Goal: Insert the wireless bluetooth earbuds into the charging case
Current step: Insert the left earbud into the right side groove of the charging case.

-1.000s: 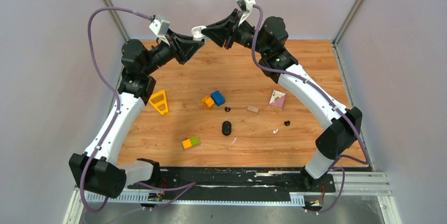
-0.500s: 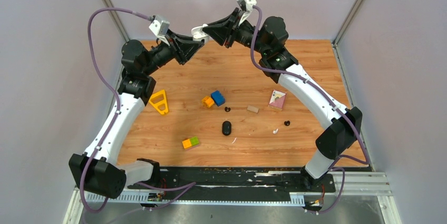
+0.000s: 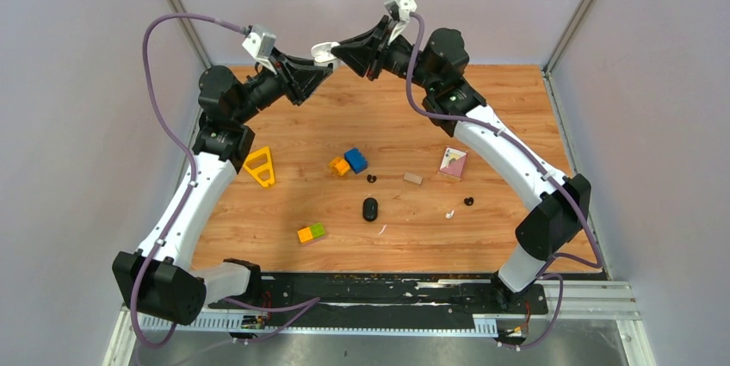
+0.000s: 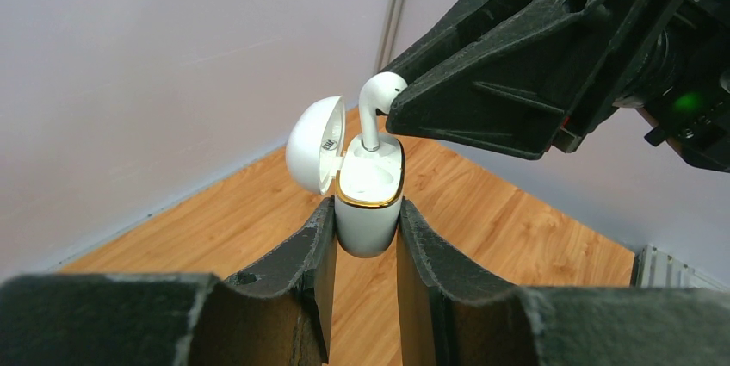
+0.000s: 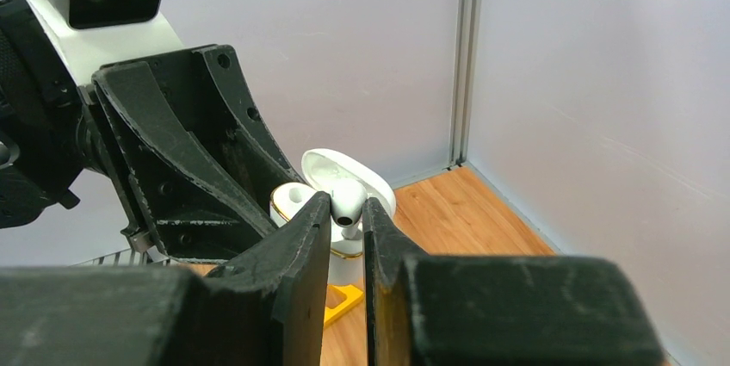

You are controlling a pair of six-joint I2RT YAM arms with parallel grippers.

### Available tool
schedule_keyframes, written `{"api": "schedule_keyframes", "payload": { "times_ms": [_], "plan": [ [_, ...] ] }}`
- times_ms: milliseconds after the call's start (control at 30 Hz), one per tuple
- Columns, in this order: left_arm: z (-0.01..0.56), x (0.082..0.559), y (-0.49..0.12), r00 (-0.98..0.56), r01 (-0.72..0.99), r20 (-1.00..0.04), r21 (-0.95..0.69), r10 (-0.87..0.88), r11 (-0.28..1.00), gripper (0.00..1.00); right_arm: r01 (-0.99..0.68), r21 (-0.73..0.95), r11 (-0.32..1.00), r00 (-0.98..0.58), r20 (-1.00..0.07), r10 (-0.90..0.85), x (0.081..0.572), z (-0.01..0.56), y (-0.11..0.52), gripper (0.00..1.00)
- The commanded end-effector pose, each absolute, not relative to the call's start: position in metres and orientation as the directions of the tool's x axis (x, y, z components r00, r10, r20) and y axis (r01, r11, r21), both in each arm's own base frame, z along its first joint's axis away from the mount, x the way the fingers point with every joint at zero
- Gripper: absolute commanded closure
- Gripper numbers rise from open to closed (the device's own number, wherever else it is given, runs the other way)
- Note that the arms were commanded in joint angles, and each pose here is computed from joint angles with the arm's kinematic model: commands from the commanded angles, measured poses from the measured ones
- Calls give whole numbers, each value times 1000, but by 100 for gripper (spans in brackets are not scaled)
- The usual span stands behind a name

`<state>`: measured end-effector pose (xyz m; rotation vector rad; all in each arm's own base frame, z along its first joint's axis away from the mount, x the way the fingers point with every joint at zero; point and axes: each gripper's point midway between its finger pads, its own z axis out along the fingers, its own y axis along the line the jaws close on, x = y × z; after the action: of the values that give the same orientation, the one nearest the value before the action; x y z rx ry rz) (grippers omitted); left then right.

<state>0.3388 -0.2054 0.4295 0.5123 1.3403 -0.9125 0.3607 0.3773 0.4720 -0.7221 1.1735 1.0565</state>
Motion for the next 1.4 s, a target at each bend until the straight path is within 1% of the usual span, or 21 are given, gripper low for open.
{"api": "schedule_keyframes", "payload": {
  "times_ms": [0,467,567,733,800,900,1033,1200,1300,1367],
  "plan": [
    [454,329,-203,39,806,-953,-148,-300,573,100,-929,25,368,86,-955,283,350,485,373,97],
    [456,327,-202,46,806,-952,-143,-301,575,100,-927,-8,376,114,-959,259,349,476,376,96],
    [456,328,-202,48,806,-952,-142,-302,575,100,-929,-12,369,110,-963,246,345,472,378,92],
    [455,328,-202,52,808,-951,-139,-305,573,100,-925,3,381,95,-967,238,346,469,377,90],
    [454,327,-203,53,810,-951,-137,-304,571,100,-924,4,381,94,-966,239,346,470,377,86],
    [452,326,-203,52,812,-952,-136,-303,568,100,-928,0,372,94,-968,234,344,473,377,78],
    [448,325,-204,55,817,-953,-130,-299,561,100,-929,-4,370,87,-974,209,341,473,376,64],
    [442,324,-205,55,821,-951,-129,-303,555,100,-931,-15,365,75,-986,151,335,475,369,56],
    [438,323,-205,58,827,-952,-123,-301,549,100,-930,13,366,33,-992,121,332,476,357,46],
    [434,321,-206,53,835,-953,-122,-299,537,100,-939,36,341,2,-994,109,328,480,343,39]
  ]
}}
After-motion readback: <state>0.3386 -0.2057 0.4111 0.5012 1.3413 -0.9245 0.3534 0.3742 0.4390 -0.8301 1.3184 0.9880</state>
